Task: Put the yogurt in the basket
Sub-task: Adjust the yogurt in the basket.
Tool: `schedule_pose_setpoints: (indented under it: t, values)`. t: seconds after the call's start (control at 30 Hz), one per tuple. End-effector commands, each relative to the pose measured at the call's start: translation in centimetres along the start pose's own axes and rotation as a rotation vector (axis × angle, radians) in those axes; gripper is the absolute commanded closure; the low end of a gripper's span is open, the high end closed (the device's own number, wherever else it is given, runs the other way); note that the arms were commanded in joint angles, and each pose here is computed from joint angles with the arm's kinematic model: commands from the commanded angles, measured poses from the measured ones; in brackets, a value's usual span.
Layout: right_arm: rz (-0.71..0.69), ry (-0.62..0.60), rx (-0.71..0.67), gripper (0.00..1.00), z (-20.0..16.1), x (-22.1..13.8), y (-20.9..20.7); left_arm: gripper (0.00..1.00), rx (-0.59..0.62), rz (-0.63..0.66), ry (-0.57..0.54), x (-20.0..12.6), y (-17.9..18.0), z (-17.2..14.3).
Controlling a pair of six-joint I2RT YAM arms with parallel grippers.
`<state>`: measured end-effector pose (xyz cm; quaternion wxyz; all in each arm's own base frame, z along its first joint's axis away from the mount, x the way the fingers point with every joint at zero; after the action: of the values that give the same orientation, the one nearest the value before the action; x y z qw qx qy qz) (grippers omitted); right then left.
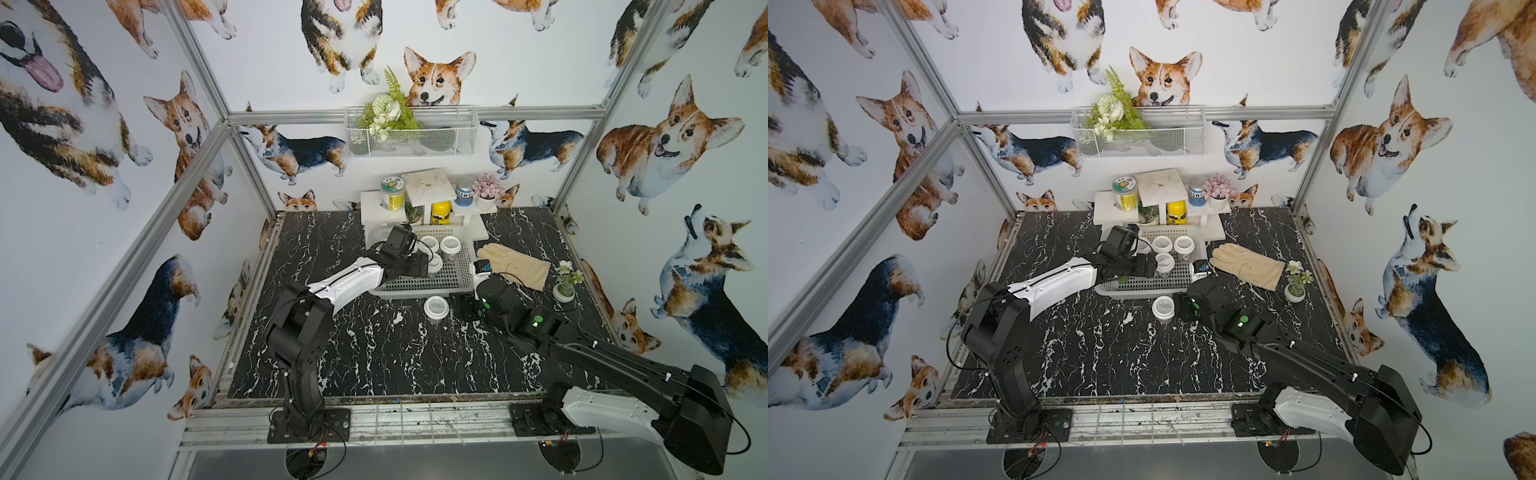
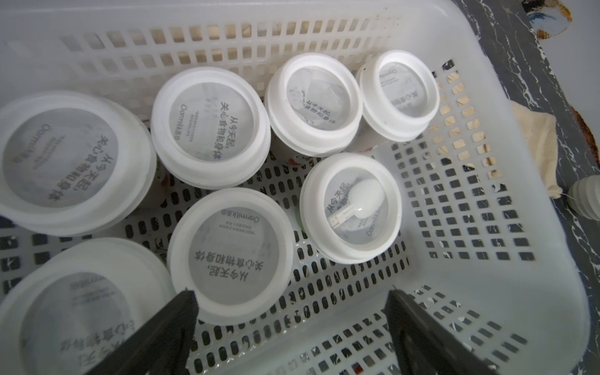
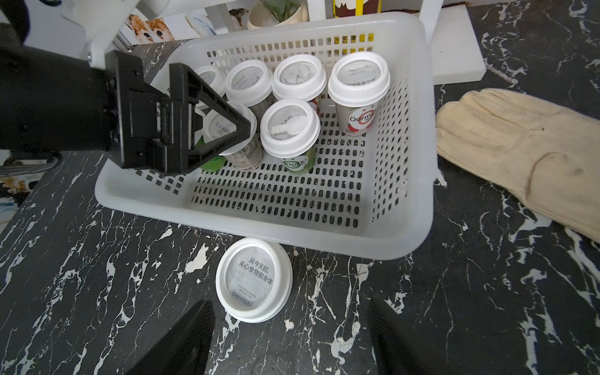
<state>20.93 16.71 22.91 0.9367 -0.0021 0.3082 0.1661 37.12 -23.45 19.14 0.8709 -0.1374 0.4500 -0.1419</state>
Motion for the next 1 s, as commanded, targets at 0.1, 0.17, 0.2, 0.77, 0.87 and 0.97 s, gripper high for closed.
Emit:
schedule_pose_setpoints:
  t: [0.1, 0.17, 0.2, 0.77, 0.87, 0.97]
  values:
    - [0.014, -0.029, 0.014, 0.2, 0.5, 0.0, 0.3, 0.04, 0.017, 0.017, 0.008, 0.5, -0.1, 0.0]
    - [0.013, -0.029, 0.013, 0.2, 0.5, 0.0, 0.3, 0.04, 0.018, 0.015, 0.009, 0.6, -0.2, -0.1]
    - [0.012, -0.028, 0.013, 0.2, 0.5, 0.1, 0.3, 0.04, 0.019, 0.014, 0.008, 0.6, -0.3, -0.1]
    - [0.014, -0.021, 0.009, 0.21, 0.6, 0.2, 0.4, 0.04, 0.07, 0.106, -0.021, -0.2, -0.5, 1.7]
    - [0.014, -0.023, 0.009, 0.21, 0.6, 0.2, 0.4, 0.04, 0.071, 0.116, -0.01, 0.2, -0.4, 1.6]
    - [0.015, -0.023, 0.008, 0.21, 0.5, 0.2, 0.4, 0.04, 0.07, 0.127, -0.005, 0.4, -0.1, 1.4]
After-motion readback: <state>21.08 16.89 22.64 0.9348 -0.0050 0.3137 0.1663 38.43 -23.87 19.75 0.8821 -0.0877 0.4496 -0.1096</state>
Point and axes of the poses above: each gripper's point midway between its finger pads, its own x axis out along the fingers, its own y axis along the line the jaws close on, z = x × y, the point moved 9 cm from there along -x, back along the fingers, and after that the axes turned 10 degrees about -x, right-handed, at the moved point
